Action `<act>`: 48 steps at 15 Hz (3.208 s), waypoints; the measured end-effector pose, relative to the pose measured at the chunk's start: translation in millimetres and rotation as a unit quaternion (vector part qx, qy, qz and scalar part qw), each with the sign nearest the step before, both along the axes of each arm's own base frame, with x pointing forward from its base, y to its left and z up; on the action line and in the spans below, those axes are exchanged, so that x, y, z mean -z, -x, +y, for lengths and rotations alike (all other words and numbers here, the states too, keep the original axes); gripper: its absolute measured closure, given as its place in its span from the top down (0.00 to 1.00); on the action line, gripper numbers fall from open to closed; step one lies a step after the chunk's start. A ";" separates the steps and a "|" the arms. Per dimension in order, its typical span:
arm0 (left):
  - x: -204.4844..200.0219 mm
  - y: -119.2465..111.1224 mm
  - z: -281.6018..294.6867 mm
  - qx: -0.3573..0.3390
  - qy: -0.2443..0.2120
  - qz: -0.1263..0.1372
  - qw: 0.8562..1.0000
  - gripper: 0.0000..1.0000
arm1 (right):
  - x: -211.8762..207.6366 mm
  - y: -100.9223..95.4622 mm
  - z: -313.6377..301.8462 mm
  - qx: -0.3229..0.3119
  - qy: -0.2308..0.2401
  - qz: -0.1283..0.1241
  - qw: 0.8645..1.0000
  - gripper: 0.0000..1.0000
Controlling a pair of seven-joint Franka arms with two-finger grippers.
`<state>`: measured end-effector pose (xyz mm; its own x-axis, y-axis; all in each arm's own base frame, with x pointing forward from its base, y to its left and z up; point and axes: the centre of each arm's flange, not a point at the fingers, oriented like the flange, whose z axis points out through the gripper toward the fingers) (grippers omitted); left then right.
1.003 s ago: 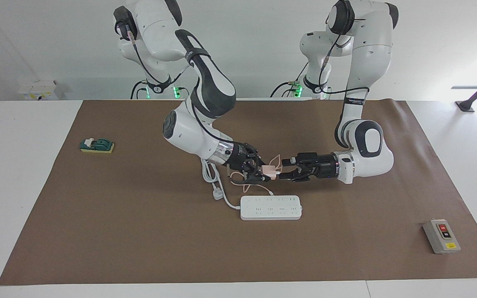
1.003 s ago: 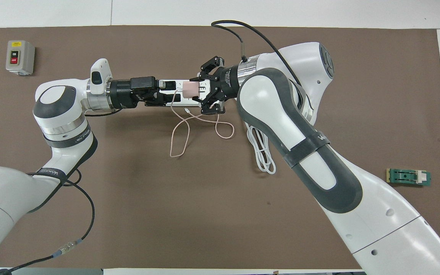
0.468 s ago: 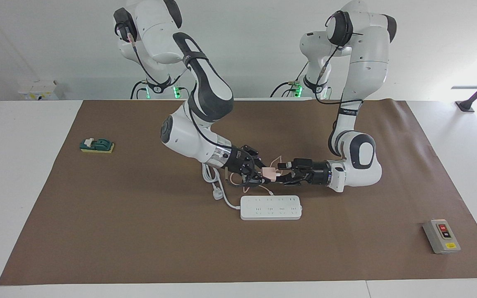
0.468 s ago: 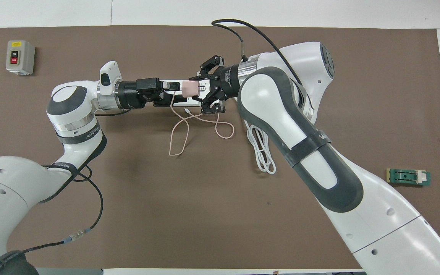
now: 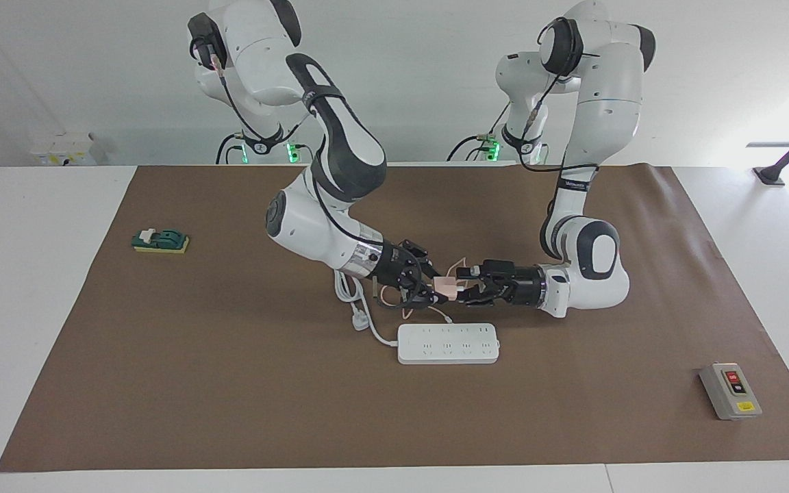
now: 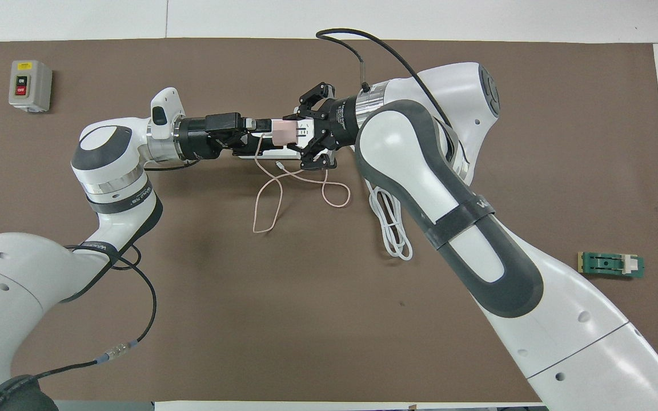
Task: Plug charger into power strip
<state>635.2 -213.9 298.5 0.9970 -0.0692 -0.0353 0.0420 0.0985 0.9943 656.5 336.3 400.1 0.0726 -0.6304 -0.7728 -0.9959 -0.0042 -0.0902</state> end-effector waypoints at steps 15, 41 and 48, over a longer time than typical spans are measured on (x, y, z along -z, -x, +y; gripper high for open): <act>0.0 4.3 -15.6 0.008 0.008 0.002 1.000 0.31 | -1.3 2.0 5.3 0.002 -0.014 0.004 1.000 0.52; -245.7 -14.3 171.9 0.050 -0.531 0.028 0.846 0.31 | -77.4 -7.8 -163.9 -0.122 0.120 -0.057 0.984 1.00; -278.6 -11.5 177.1 0.005 -0.639 0.040 0.768 0.31 | -100.5 18.0 -244.1 -0.287 0.170 -0.115 0.936 1.00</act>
<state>646.7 -36.8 577.1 0.9878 0.0645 -0.1416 0.1014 -0.9570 0.2719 638.4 92.1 500.6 0.6133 -0.6443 -0.4569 -0.7761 -0.5990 -0.1971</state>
